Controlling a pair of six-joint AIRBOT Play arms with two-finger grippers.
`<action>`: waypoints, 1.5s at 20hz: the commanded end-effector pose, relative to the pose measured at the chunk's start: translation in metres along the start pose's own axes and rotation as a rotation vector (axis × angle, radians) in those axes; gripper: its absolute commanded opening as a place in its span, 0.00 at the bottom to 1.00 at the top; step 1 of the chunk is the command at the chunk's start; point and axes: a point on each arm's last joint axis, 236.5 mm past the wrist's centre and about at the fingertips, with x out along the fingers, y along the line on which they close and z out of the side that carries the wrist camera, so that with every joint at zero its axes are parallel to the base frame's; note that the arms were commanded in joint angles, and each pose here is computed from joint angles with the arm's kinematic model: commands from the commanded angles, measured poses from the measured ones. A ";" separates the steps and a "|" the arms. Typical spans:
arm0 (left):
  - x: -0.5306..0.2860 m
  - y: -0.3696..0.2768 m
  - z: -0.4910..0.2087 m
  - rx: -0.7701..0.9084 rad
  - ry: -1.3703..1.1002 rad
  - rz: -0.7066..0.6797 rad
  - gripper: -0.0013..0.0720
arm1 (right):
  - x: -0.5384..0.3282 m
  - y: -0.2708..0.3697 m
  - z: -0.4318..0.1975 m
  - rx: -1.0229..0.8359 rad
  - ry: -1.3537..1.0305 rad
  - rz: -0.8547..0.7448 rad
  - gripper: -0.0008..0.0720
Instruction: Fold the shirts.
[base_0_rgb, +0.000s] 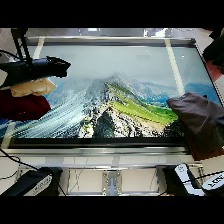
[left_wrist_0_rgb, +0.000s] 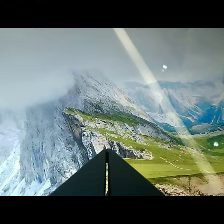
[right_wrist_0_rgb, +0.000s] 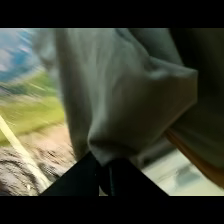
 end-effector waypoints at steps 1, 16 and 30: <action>0.000 -0.001 -0.002 0.000 0.008 -0.003 0.04 | 0.034 -0.088 -0.076 0.160 0.142 -0.210 0.02; 0.002 -0.001 -0.005 -0.002 0.020 -0.005 0.04 | -0.123 0.156 0.070 -0.364 -0.427 0.389 0.02; 0.001 -0.003 -0.013 -0.002 0.055 -0.017 0.04 | -0.047 0.288 -0.114 -1.081 0.057 0.519 0.02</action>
